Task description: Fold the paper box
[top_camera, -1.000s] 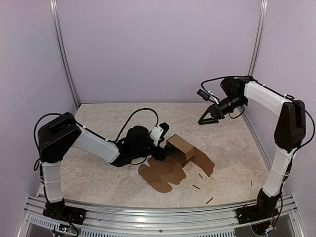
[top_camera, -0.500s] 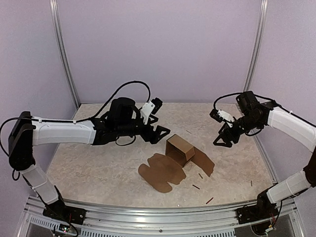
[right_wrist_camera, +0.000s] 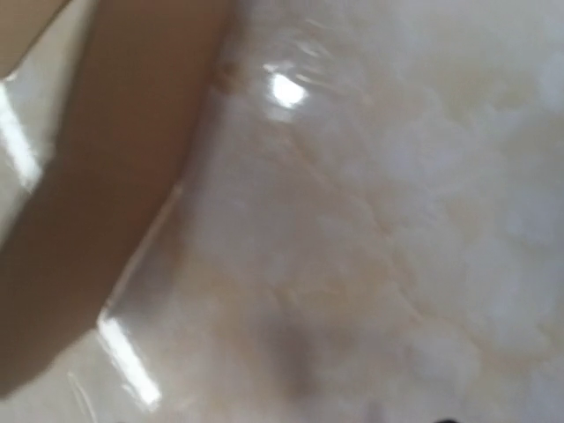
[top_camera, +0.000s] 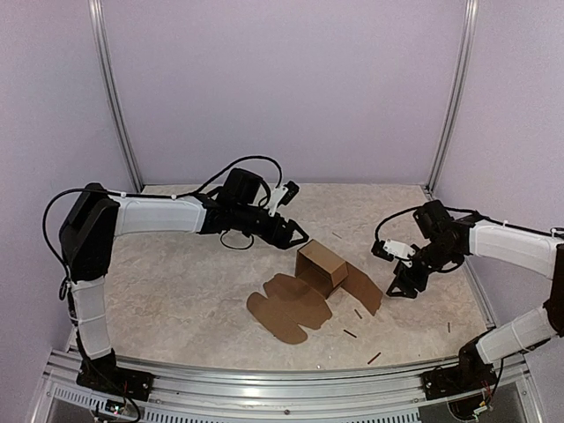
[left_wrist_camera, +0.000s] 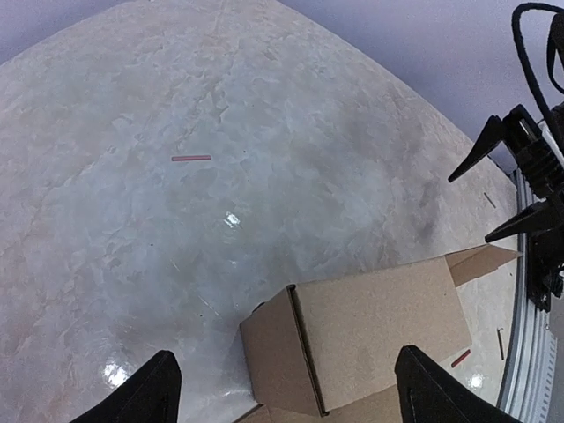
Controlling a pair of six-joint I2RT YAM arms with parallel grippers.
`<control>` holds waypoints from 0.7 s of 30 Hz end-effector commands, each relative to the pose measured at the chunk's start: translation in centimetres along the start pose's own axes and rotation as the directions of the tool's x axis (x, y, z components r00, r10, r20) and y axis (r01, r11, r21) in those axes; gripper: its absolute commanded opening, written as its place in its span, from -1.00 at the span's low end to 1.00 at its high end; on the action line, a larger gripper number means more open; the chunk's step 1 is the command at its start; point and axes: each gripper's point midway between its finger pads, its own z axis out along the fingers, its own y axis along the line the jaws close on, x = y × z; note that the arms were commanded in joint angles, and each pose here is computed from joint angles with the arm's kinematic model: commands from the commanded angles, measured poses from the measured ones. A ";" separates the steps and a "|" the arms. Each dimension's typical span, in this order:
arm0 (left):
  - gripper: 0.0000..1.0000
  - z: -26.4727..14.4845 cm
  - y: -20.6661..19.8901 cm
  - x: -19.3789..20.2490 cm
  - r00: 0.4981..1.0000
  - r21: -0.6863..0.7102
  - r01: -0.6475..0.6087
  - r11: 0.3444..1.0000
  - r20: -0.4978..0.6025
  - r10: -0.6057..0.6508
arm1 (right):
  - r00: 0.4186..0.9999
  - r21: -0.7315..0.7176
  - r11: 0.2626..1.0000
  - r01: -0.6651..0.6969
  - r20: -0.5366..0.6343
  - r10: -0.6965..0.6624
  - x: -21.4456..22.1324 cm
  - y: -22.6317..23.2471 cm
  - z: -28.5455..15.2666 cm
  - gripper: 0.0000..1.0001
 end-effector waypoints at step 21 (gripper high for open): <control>0.52 0.8 -0.5 7.6 0.967 0.057 0.224 0.973 -0.136 -0.215 | 0.983 -0.261 0.954 0.151 0.143 -0.117 -11.0 4.3 5.8 0.45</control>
